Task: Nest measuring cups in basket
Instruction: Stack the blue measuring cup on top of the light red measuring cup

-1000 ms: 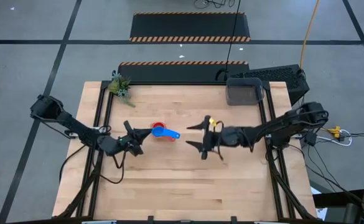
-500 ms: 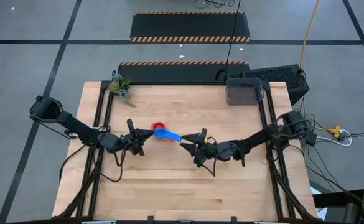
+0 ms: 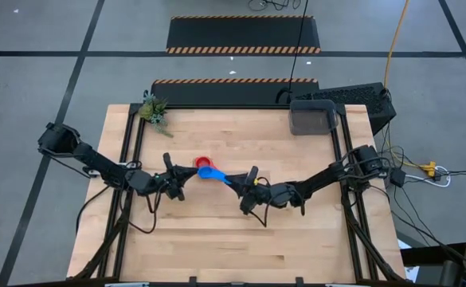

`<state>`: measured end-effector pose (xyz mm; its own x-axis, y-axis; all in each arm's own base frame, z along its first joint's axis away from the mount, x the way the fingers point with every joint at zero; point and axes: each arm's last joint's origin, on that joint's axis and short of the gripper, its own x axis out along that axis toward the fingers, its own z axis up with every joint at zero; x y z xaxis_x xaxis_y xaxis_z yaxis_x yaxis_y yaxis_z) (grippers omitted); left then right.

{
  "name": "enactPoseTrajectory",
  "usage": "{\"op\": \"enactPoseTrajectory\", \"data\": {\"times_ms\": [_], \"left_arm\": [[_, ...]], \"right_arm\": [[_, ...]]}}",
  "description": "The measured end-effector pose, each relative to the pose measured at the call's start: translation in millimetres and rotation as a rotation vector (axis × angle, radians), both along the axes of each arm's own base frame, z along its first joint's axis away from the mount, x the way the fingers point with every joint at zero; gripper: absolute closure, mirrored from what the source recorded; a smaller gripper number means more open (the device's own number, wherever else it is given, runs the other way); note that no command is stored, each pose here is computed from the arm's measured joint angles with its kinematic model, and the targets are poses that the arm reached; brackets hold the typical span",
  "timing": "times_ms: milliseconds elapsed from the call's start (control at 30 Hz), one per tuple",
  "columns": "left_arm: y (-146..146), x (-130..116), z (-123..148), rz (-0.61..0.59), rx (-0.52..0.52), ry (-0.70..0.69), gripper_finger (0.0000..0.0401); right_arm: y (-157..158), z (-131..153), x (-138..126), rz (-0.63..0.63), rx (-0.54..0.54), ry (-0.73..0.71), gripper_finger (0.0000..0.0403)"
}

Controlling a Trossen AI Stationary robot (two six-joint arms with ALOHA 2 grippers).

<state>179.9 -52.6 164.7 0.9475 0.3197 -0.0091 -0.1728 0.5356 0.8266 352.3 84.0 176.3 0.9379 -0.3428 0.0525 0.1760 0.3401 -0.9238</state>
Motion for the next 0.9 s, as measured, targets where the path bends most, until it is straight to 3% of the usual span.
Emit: {"op": "enactPoseTrajectory", "data": {"times_ms": [300, 433, 567, 700, 800, 900], "left_arm": [[0, 0, -2, -0.007, -0.013, 0.011, 0.0401], [4, 1, -3, 0.018, -0.074, 0.008, 0.0386], [11, 1, -4, 0.145, -0.149, -0.027, 0.0318], [18, -2, -8, 0.275, -0.245, -0.080, 0.0222], [21, -6, -12, 0.324, -0.346, -0.131, 0.0162], [22, -7, -13, 0.337, -0.447, -0.184, 0.0129]], "right_arm": [[0, 2, 0, 0.004, 0.035, -0.033, 0.0393], [-1, 2, 0, -0.001, 0.034, -0.031, 0.0397], [-3, 3, 0, -0.055, 0.003, -0.021, 0.0401], [-5, 2, -2, -0.155, -0.118, 0.042, 0.0402], [-6, 2, -2, -0.196, -0.175, 0.077, 0.0402], [-6, -2, -1, -0.170, -0.194, 0.119, 0.0402]]}}
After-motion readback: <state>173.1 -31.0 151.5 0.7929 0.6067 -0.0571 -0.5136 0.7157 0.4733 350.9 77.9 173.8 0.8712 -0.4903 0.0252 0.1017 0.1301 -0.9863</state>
